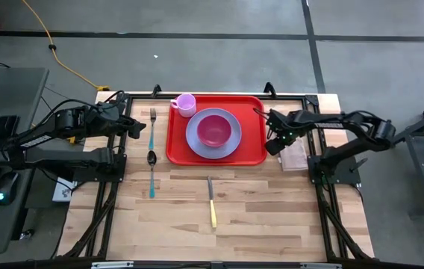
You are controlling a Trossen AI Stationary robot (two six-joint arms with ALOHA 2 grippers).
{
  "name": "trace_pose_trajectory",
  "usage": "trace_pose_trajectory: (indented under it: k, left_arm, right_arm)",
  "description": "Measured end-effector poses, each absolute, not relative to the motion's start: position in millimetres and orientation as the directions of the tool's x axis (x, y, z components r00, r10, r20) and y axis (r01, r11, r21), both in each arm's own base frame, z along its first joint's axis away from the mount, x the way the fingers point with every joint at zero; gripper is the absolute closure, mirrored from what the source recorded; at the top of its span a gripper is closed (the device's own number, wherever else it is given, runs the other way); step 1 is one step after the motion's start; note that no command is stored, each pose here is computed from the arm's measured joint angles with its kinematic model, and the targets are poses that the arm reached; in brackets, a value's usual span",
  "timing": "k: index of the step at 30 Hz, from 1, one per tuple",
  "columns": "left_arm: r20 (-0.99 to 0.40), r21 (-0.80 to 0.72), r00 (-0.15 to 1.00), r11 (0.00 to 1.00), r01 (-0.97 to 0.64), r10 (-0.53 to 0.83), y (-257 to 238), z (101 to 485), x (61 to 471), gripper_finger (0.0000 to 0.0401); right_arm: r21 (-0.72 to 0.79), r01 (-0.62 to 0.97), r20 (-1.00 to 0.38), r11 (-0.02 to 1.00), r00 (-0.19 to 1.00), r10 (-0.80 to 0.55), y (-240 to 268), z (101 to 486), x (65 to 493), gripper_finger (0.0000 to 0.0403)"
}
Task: Set up tray
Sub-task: Put the white napkin on the red tray to the left of the white plate
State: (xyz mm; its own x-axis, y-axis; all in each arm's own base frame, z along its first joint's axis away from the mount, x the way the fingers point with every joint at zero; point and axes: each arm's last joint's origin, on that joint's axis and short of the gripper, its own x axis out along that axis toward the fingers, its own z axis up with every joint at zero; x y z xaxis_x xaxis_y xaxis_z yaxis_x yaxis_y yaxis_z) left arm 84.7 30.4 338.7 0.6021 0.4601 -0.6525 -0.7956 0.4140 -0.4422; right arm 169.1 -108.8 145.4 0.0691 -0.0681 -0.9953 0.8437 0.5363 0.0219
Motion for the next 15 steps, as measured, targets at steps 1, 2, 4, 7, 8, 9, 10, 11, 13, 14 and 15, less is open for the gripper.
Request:
trace_pose_trajectory:
  k: [1, 2, 4, 7, 8, 9, 10, 11, 13, 14, 15]
  left_arm:
    - [-0.652, -0.442, 0.602, 0.414, -0.796, 0.460, 30, 339, 85, 0.0130]
    - [-0.653, -0.442, 0.602, 0.414, -0.796, 0.460, 30, 339, 85, 0.0130]
    - [-0.653, -0.442, 0.602, 0.414, -0.795, 0.460, 30, 339, 85, 0.0130]
    - [-0.653, -0.442, 0.602, 0.414, -0.795, 0.460, 30, 339, 85, 0.0130]
    - [-0.653, -0.443, 0.602, 0.414, -0.795, 0.460, 30, 339, 85, 0.0130]
    - [-0.653, -0.442, 0.602, 0.414, -0.796, 0.460, 30, 339, 85, 0.0130]
    - [-0.653, -0.442, 0.602, 0.414, -0.795, 0.460, 30, 339, 85, 0.0130]
    - [-0.653, -0.443, 0.602, 0.414, -0.795, 0.460, 30, 339, 85, 0.0130]
    - [-0.653, -0.443, 0.603, 0.414, -0.795, 0.459, 30, 339, 85, 0.0130]
    - [-0.653, -0.443, 0.602, 0.414, -0.795, 0.460, 30, 339, 85, 0.0130]
    - [-0.653, -0.442, 0.602, 0.414, -0.795, 0.460, 30, 339, 85, 0.0130]
  right_arm:
    - [0.019, 0.844, -0.996, 0.536, 0.065, -0.066, -109, 144, 170, 0.0305]
    - [0.017, 0.844, -0.996, 0.536, 0.061, -0.064, -110, 142, 170, 0.0305]
    - [0.010, 0.844, -0.997, 0.536, 0.053, -0.063, -111, 140, 172, 0.0305]
    - [0.002, 0.847, -0.998, 0.531, 0.038, -0.056, -112, 135, 174, 0.0305]
    - [0.001, 0.847, -0.998, 0.531, 0.034, -0.052, -112, 133, 175, 0.0305]
    - [-0.003, 0.847, -0.998, 0.531, 0.029, -0.052, -112, 132, 175, 0.0305]
    - [-0.011, 0.847, -0.998, 0.531, 0.021, -0.055, -113, 131, 175, 0.0305]
    - [-0.015, 0.848, -0.998, 0.530, 0.016, -0.054, -113, 130, 175, 0.0305]
    - [-0.027, 0.844, -0.998, 0.535, 0.009, -0.063, -112, 129, 176, 0.0305]
    - [-0.030, 0.843, -0.998, 0.537, 0.007, -0.066, -111, 129, 176, 0.0305]
    - [-0.037, 0.845, -0.997, 0.534, 0.002, -0.074, -111, 129, 177, 0.0305]
